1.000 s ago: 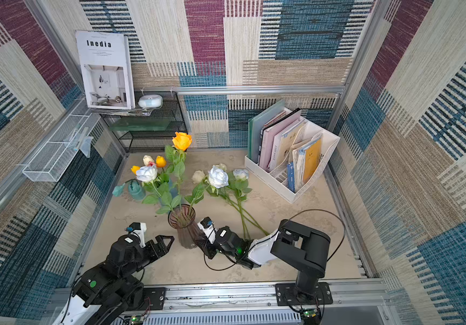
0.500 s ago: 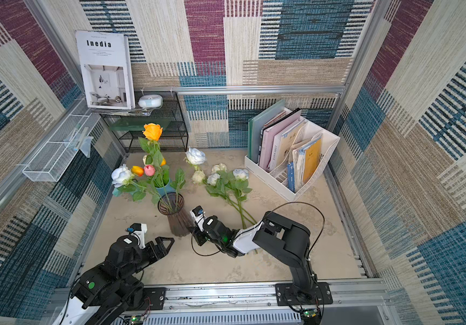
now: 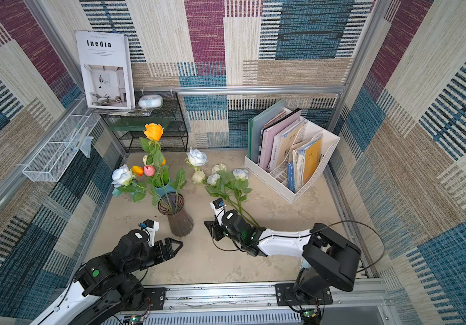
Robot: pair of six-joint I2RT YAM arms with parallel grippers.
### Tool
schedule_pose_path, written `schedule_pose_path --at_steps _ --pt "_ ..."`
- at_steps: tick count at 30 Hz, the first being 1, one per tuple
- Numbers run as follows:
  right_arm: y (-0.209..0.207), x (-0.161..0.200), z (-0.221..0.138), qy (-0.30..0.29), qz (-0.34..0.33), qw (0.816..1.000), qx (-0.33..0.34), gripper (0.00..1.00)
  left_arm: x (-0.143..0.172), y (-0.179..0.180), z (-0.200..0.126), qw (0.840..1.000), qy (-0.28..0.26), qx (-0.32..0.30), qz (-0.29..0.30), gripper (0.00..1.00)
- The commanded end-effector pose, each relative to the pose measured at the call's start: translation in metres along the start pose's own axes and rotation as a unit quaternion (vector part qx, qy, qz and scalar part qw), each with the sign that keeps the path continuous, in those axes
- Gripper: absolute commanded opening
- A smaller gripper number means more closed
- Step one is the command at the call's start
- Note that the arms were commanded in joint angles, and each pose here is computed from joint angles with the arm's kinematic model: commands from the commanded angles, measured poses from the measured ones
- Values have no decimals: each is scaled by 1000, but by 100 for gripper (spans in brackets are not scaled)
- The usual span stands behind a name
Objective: Arrange the flowers in different vases according to their variety
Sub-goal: Move the vase to the center of the board, then pick up the flower at the center of the board.
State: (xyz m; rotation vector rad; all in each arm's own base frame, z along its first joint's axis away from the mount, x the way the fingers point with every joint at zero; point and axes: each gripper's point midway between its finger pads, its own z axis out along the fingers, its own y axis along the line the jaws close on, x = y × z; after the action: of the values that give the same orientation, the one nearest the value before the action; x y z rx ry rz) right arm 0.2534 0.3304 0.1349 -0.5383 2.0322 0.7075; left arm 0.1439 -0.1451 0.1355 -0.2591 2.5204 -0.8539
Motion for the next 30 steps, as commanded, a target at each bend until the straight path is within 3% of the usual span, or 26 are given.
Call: schedule_pose_path --at_steps 1,10,14,18,21,25,30 --pt "-35 1 -21 32 35 998 50 61 -9 -20 5 1000 -24 -1 18 86" --pt "-114 -35 -78 25 113 983 141 64 11 -102 43 995 -6 -8 104 85" --pt "-138 -36 -101 14 145 975 167 63 16 -145 75 993 13 -9 114 73" --pt "-155 -37 -123 -16 170 967 189 61 7 -179 113 989 11 -54 139 67" --pt "-160 -38 -135 -23 180 963 198 58 -4 -205 141 986 16 -71 153 54" --pt "-163 -38 -147 -32 186 960 206 55 -22 -208 189 980 43 -124 150 36" --pt "-162 -37 -158 -44 187 959 208 53 -44 -196 241 966 66 -189 164 36"
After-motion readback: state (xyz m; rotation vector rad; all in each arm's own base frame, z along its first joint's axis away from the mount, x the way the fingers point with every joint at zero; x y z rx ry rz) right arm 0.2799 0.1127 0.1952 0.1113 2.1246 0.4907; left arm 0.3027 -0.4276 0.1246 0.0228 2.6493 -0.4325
